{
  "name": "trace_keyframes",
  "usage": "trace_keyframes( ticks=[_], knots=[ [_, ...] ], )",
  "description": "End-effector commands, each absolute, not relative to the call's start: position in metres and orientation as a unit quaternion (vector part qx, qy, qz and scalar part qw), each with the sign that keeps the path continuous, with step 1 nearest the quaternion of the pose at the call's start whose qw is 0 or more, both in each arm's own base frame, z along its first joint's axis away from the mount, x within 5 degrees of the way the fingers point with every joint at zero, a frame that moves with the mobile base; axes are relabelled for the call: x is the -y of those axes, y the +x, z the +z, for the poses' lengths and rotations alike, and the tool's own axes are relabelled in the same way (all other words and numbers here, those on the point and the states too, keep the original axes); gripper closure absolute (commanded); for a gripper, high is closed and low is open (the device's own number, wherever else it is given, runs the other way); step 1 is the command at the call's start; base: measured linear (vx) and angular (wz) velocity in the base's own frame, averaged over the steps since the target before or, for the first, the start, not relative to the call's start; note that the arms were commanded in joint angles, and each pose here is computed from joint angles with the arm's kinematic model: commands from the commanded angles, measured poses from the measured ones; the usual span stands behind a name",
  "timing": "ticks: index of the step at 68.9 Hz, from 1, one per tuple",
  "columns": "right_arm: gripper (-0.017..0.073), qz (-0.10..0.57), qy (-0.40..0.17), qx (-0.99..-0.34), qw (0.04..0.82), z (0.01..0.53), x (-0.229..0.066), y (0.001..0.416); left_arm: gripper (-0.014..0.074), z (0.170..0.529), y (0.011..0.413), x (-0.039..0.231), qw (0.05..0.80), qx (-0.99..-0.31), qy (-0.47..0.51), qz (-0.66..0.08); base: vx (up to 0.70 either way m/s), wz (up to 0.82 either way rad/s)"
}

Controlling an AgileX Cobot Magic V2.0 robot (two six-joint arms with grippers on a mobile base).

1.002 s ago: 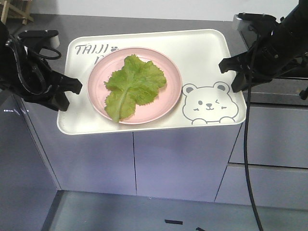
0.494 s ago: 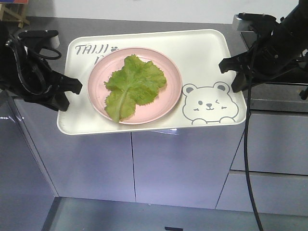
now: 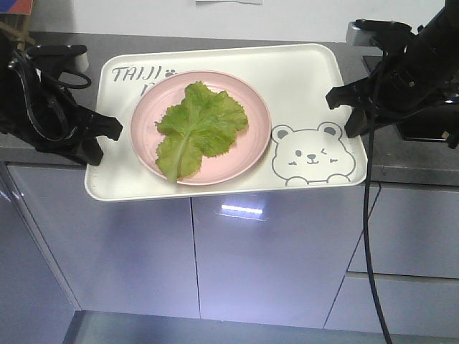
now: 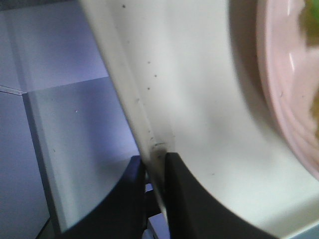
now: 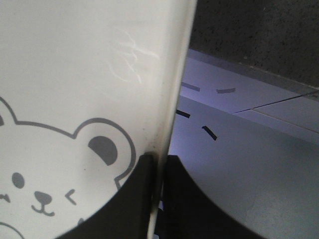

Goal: Transfer vegetables to tray and serve
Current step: 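Hold the tray level with both grippers while the base turns away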

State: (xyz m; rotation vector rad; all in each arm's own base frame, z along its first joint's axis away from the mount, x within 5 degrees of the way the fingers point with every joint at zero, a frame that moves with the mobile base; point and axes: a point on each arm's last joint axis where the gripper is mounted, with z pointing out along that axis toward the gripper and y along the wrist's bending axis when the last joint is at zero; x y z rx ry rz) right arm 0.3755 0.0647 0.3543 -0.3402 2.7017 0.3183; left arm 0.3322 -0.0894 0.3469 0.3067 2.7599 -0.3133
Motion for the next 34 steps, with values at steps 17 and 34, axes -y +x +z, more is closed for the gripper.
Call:
trace_keyframes(
  ticks=[17, 34],
  knots=[
    [0.0564, 0.155, -0.138, -0.951, 0.231, 0.384, -0.0739, 0.3595, 0.0599, 0.3767, 0.3216, 0.1015, 0.231, -0.951, 0.124, -0.161, 0.15, -0.05],
    [0.0564, 0.155, -0.138, -0.951, 0.231, 0.3839, -0.0739, 0.3594, 0.0599, 0.3767, 0.3216, 0.1015, 0.231, -0.951, 0.124, -0.161, 0.14, -0.07]
  ],
)
